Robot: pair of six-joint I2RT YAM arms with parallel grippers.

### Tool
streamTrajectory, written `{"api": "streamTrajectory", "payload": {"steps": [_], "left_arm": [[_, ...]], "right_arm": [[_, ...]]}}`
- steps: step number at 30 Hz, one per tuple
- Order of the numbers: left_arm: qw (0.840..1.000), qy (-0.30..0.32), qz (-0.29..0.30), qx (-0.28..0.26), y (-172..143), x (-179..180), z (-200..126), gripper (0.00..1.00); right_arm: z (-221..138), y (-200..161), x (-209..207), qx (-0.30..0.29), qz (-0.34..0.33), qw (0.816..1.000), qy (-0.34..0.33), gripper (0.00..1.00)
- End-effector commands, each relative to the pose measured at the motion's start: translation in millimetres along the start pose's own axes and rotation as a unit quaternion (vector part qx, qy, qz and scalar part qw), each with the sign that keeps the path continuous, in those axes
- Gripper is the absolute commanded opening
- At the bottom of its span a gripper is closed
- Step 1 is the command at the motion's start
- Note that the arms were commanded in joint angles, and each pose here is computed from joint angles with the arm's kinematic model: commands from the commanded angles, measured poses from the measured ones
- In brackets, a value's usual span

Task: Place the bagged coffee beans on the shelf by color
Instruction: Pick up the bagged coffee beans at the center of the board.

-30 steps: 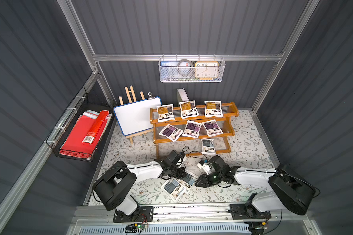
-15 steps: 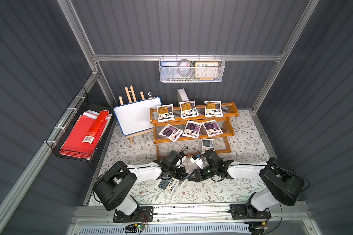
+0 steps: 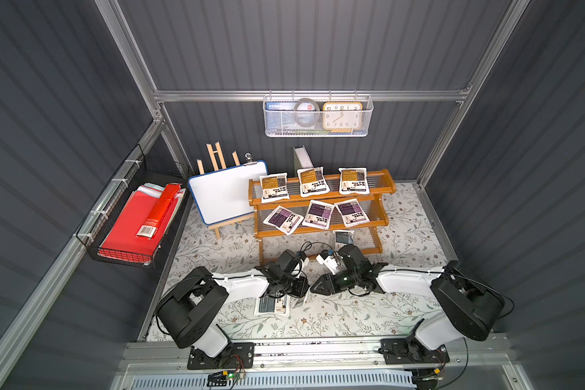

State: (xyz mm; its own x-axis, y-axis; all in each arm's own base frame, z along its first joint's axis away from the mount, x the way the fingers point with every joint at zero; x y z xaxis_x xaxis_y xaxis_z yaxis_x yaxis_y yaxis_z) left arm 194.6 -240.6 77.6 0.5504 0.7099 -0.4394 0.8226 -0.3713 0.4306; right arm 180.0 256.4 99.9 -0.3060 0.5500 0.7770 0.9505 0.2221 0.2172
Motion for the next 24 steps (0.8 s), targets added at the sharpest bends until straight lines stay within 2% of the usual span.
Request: {"api": "streamTrajectory", "payload": {"steps": [1, 5, 11, 15, 24], "left_arm": [[0.997, 0.022, -0.017, 0.068, -32, 11, 6, 0.21], [0.997, 0.02, -0.016, 0.07, -32, 11, 8, 0.2], [0.997, 0.019, -0.015, 0.072, -33, 11, 8, 0.2], [0.997, 0.017, -0.012, 0.07, -31, 10, 8, 0.2], [0.997, 0.018, -0.01, 0.069, -29, 10, 9, 0.21]], "right_arm": [[-6, 8, 3, -0.027, -0.007, 1.0, 0.011, 0.52], [-5, 6, 3, -0.014, 0.001, 0.999, 0.033, 0.53], [-19, 3, -7, -0.027, 0.046, 0.997, 0.063, 0.54], [-18, 3, -8, -0.023, 0.053, 0.995, 0.075, 0.54], [-14, 3, -11, -0.014, 0.062, 0.995, 0.075, 0.54]]}}
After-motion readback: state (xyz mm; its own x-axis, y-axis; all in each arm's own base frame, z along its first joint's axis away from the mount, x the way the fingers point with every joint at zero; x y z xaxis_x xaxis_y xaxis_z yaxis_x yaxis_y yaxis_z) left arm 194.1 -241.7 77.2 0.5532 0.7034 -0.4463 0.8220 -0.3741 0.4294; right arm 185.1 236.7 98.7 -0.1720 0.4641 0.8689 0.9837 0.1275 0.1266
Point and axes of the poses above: each gripper's point midway between its finger pads, its own z axis out along the fingers, its own x axis along the line the jaws close on, y = z × x, the point moved 7 cm from there along -z, back along the fingers, and after that the axes turned 8 degrees about z, right-handed, at the moved point
